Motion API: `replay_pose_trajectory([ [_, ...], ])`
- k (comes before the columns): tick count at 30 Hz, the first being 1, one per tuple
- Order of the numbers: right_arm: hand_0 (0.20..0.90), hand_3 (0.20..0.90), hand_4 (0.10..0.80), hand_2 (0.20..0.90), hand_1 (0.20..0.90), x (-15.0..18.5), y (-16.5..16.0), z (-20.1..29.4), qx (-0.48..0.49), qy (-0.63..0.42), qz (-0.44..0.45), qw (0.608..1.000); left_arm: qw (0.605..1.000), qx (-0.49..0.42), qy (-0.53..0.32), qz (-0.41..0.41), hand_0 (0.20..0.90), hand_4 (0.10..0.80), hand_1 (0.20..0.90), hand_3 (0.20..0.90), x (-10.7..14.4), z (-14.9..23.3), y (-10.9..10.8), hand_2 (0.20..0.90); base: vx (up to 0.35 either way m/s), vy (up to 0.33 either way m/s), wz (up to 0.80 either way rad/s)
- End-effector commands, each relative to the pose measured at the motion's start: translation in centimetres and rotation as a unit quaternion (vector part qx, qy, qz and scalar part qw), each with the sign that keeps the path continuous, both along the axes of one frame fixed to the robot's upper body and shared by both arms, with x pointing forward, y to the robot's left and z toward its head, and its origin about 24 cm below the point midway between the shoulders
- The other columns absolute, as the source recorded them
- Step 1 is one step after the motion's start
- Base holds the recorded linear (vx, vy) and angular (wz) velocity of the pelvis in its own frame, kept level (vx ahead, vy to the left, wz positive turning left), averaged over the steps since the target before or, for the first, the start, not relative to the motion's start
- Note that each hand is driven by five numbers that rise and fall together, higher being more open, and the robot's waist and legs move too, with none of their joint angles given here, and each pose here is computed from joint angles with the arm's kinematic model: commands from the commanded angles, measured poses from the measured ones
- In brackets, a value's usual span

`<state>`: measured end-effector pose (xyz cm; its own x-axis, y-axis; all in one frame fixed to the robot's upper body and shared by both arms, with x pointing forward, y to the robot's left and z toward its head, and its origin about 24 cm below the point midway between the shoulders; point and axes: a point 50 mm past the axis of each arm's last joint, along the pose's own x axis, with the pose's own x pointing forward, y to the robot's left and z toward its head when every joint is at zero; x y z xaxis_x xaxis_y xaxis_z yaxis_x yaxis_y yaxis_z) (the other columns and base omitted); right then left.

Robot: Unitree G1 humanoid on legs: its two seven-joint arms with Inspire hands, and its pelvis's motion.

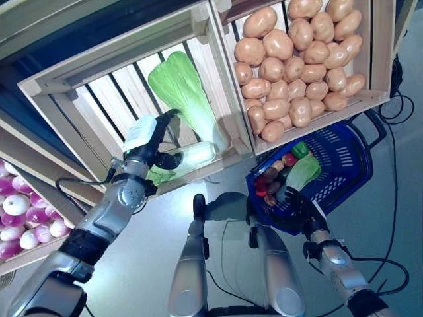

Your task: Put vegetables into the basket

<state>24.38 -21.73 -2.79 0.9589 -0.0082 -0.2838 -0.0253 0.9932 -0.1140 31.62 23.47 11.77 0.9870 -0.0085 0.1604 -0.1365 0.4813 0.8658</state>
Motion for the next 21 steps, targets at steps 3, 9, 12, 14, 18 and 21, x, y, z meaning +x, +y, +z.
replay_pose_trajectory([
  [3,0.9,0.9,0.8,0.9,0.9,-0.6,-0.9,1.5,-0.017,-0.045,0.0,0.999,0.998,0.003,-0.049,0.046,0.9,0.8,0.9,0.9,-0.3,1.0,0.9,0.9,-0.005,0.009,0.02],
  [9,0.9,0.9,0.8,0.9,0.9,-0.1,-1.0,1.9,-0.02,-0.051,0.001,0.999,0.998,0.0,-0.003,0.06,0.9,0.8,0.9,0.9,-0.2,-0.5,0.9,0.9,-0.013,0.006,0.02],
  [12,0.9,0.9,0.8,0.9,0.9,0.1,-0.7,2.0,-0.021,-0.052,0.005,0.998,0.998,-0.001,0.001,0.059,0.9,0.8,0.9,0.9,0.1,-0.6,0.6,0.9,0.0,0.0,0.0],
  [14,0.9,0.9,0.8,0.9,0.9,0.3,-0.6,2.1,-0.021,-0.055,0.007,0.998,0.998,-0.002,0.0,0.058,0.9,0.8,0.9,0.9,0.3,-0.6,0.4,0.9,0.0,0.0,0.0],
  [18,0.9,0.9,0.8,0.9,0.9,0.8,-0.4,2.4,-0.021,-0.057,0.014,0.998,0.998,0.007,-0.015,0.065,0.9,0.8,0.9,0.9,1.1,-0.1,0.1,0.9,0.0,0.0,0.0],
  [21,0.9,0.9,0.8,0.9,0.9,0.9,-0.2,2.4,-0.022,-0.057,0.018,0.998,0.998,0.012,-0.018,0.066,0.9,0.8,0.9,0.9,1.5,0.1,0.0,0.9,0.0,0.0,0.0],
])
